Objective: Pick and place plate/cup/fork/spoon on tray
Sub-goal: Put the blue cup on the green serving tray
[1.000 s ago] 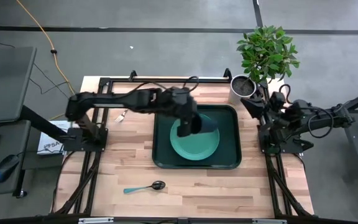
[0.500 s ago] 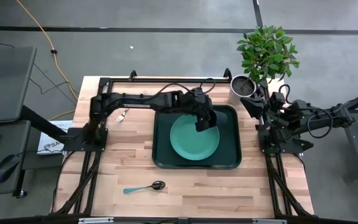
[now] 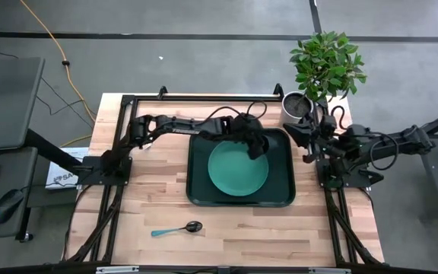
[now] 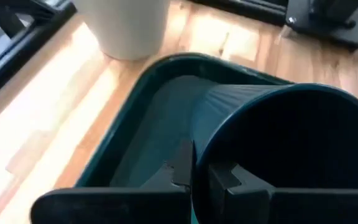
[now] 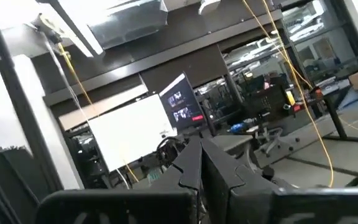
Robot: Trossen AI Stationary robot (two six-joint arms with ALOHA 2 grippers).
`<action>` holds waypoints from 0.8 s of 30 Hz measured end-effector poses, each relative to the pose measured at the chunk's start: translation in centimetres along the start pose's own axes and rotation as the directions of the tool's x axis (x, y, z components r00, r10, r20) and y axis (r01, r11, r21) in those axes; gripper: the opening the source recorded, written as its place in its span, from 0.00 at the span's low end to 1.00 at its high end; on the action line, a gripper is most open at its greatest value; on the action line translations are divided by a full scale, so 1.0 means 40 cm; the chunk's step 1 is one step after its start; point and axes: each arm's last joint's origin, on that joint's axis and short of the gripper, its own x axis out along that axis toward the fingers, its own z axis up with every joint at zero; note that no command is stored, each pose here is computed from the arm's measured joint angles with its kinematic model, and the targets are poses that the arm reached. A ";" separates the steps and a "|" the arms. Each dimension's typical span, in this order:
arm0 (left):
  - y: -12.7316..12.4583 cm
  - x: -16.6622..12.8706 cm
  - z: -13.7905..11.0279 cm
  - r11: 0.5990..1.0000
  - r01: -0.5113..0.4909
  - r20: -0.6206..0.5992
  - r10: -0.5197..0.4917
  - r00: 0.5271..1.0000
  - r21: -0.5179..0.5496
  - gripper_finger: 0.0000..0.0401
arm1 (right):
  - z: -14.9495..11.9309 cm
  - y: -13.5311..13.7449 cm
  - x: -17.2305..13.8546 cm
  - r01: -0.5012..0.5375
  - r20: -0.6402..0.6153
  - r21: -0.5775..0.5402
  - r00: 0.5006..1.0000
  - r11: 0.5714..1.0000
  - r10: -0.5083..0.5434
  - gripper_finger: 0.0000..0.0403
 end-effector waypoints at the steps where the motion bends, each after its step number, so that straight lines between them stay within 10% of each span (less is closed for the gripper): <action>1: 0.000 0.000 -0.001 1.000 0.000 -0.003 0.000 1.000 0.000 0.00 | -0.003 -0.003 0.001 0.031 -0.004 0.011 1.000 0.999 -0.031 0.00; 8: 0.017 -0.060 0.045 1.000 0.003 0.039 -0.003 0.999 0.010 0.00 | -0.057 -0.036 -0.018 0.288 -0.186 0.074 0.945 0.955 -0.270 0.00; 19: 0.077 -0.082 0.047 0.980 0.161 -0.054 -0.168 0.984 -0.120 0.00 | -0.089 -0.039 -0.039 0.206 -0.477 0.099 0.869 0.973 -0.135 0.00; 24: 0.084 -0.090 0.053 0.961 0.229 -0.052 -0.240 0.969 -0.154 0.00 | -0.041 -0.024 -0.020 0.239 -0.592 -0.070 0.771 0.968 -0.233 0.05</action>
